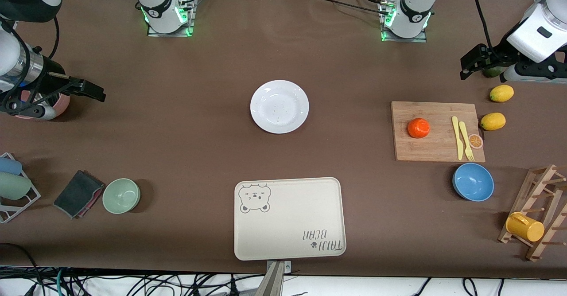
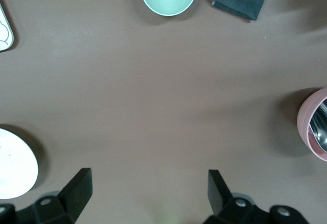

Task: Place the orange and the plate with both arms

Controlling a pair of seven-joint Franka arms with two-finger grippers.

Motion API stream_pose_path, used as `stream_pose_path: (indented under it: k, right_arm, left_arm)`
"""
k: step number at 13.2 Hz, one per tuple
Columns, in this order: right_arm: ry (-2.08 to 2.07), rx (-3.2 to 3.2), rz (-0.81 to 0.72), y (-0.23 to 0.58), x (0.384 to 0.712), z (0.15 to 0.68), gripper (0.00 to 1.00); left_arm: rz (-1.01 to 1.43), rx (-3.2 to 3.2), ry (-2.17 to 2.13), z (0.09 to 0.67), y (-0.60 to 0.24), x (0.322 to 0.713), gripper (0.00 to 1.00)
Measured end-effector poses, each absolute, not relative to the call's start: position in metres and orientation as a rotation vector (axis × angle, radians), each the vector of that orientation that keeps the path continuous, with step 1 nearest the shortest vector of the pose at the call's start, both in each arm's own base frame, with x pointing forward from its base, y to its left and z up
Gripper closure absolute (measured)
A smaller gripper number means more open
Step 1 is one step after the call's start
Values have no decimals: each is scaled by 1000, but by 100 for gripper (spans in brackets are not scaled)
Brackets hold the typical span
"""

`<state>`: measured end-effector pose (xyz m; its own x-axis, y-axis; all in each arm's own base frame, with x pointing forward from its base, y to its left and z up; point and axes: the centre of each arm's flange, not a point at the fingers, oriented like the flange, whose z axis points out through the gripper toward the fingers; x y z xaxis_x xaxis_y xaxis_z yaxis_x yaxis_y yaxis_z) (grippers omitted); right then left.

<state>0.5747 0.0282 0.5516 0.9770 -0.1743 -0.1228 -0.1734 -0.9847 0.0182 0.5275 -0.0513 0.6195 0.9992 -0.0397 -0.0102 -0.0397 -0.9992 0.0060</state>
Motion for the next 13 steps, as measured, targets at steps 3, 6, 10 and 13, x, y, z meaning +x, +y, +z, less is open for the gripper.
stream_pose_path:
  k: [3,6,10,13]
  right_arm:
    - [-273,3116,-195,28,575,552,0]
    - [-273,3116,-195,29,575,552,0]
    - [-272,3116,-195,29,575,552,0]
    - [-272,3116,-195,29,575,552,0]
  left_arm:
    - [-16,3135,-62,620,-51,528,0]
    - [-16,3135,-62,620,-51,528,0]
    - [-53,3136,-65,617,-51,525,0]
    - [-106,3138,-96,614,-59,521,0]
